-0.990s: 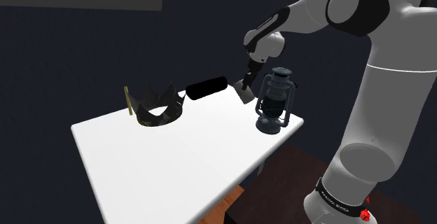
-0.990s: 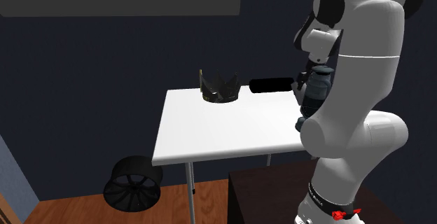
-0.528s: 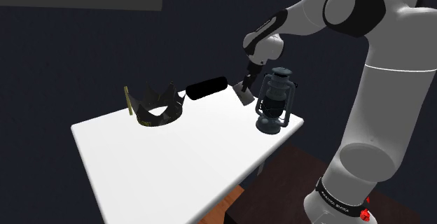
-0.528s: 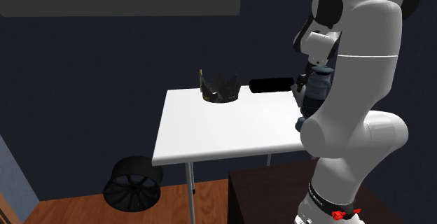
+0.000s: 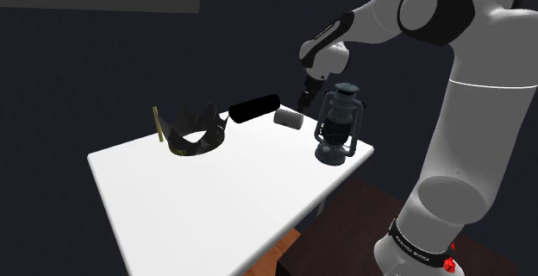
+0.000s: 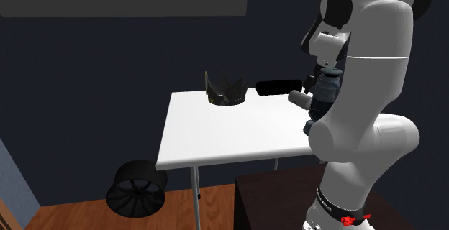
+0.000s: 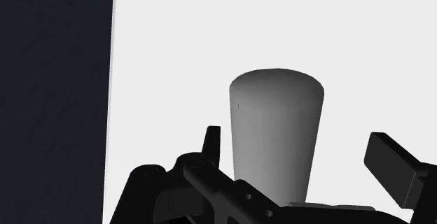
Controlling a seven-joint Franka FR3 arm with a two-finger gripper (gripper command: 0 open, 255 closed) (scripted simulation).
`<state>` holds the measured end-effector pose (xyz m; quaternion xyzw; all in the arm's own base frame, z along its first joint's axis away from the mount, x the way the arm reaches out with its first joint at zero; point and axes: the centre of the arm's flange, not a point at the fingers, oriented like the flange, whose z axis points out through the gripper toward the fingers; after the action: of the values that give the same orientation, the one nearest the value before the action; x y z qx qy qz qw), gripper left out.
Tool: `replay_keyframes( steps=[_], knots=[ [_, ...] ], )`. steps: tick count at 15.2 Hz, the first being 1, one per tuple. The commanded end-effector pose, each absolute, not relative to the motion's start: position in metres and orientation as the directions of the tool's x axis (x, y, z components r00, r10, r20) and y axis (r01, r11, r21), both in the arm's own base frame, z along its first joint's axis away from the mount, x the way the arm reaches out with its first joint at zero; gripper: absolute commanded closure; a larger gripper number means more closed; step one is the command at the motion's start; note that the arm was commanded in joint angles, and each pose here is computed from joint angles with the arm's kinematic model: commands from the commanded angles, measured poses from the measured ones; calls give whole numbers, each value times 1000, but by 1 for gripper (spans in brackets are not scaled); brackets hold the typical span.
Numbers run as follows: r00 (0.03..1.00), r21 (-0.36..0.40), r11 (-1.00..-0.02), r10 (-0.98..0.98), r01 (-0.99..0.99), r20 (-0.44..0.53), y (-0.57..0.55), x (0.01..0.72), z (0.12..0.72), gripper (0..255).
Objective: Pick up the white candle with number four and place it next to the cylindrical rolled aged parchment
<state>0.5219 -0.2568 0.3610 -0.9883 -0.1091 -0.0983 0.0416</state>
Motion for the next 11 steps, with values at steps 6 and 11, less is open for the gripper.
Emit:
replay_keyframes(
  steps=[6, 11],
  knots=[
    [957, -61, -973, 207, 224, 203, -262, 513, 410, 0],
    [957, -61, -973, 207, 224, 203, -262, 513, 410, 0]
  ],
)
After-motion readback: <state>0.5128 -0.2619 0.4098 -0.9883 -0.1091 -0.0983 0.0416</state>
